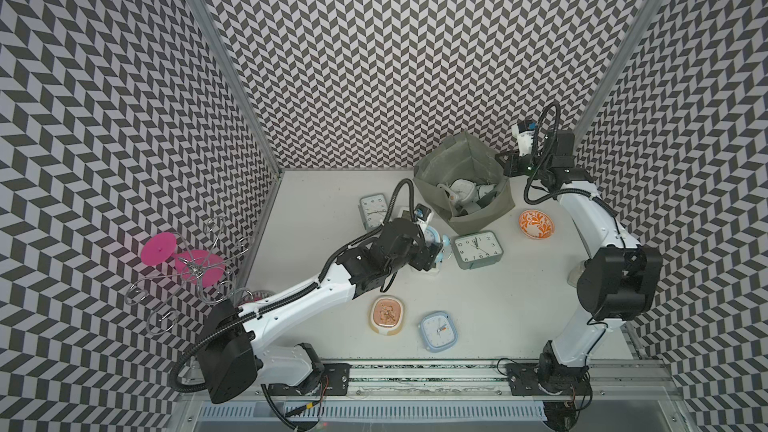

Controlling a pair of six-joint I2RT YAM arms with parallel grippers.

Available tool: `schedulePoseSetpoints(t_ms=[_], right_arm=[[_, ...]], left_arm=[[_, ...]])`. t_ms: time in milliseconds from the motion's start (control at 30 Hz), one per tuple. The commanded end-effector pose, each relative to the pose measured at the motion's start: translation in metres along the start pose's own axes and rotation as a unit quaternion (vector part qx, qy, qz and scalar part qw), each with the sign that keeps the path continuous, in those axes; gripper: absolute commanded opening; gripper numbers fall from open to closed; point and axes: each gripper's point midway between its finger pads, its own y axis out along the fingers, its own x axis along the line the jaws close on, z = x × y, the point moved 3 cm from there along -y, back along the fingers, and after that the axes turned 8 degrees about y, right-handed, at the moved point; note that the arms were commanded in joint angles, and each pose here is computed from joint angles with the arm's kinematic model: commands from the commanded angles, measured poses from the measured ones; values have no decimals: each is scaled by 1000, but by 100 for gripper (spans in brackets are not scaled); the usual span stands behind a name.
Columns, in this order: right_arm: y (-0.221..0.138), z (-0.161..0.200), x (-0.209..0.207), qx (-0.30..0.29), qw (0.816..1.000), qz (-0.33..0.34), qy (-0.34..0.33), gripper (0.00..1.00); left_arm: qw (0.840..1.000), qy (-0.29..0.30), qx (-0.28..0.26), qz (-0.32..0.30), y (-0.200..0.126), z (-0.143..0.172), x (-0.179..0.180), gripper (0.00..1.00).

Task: Put the alarm clock into the canvas bag
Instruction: Pick up the alarm from the center of the board, then place the alarm at the canvas bag.

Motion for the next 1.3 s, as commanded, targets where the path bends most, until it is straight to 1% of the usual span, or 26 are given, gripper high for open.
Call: schedulePoseSetpoints(t_ms=[0, 33, 100, 167, 267, 333, 400, 467, 533, 633, 700, 800, 867, 933, 1000, 1133, 1267], right_arm=[[-16, -26, 17, -50, 998, -27, -23, 0], [-17, -26, 17, -50, 998, -28, -22, 0], [-17, -26, 18, -51, 998, -29, -23, 0], [-18, -26, 19, -52, 998, -32, -24, 0], [-19, -28, 21, -54, 998, -34, -26, 0], [-20, -29, 21, -56, 997, -34, -27, 0], [-20, -29, 22, -58, 997, -38, -26, 0], [-20, -30, 23, -60, 997, -41, -22, 0], [-20, -32, 24, -64, 997, -45, -14, 0], [-23, -35, 29, -71, 995, -69, 0, 0], [-25, -35, 32, -73, 994, -78, 3, 0], [-26, -34, 33, -74, 994, -81, 6, 0], [-25, -33, 33, -73, 994, -82, 8, 0], [-24, -32, 33, -71, 994, -82, 9, 0], [-24, -32, 33, -71, 994, -82, 9, 0], [-28, -33, 36, -72, 994, -87, 5, 0], [-31, -32, 38, -74, 993, -87, 3, 0]], left_arm=[[992, 1, -118, -42, -12, -71, 37, 63], [990, 7, -133, -43, -11, -84, 41, 63], [988, 28, -146, -47, -2, -108, 47, 63], [986, 48, -154, -51, 10, -129, 50, 64], [982, 79, -166, -40, 33, -155, 50, 64], [981, 119, -153, -26, 55, -168, 46, 64], [980, 147, -135, -26, 75, -177, 46, 62], [976, 179, -124, -15, 97, -178, 43, 62], [971, 206, -122, -4, 117, -176, 41, 62], [966, 230, -121, 6, 144, -173, 40, 61], [964, 235, -120, 13, 162, -169, 43, 61], [958, 252, -130, 45, 183, -162, 38, 60], [950, 276, -133, 60, 195, -154, 32, 60], [945, 296, -127, 62, 209, -144, 30, 59], [941, 310, -119, 70, 222, -133, 29, 59], [929, 332, -124, 105, 243, -112, 19, 61], [928, 333, -121, 115, 269, -88, 15, 63]])
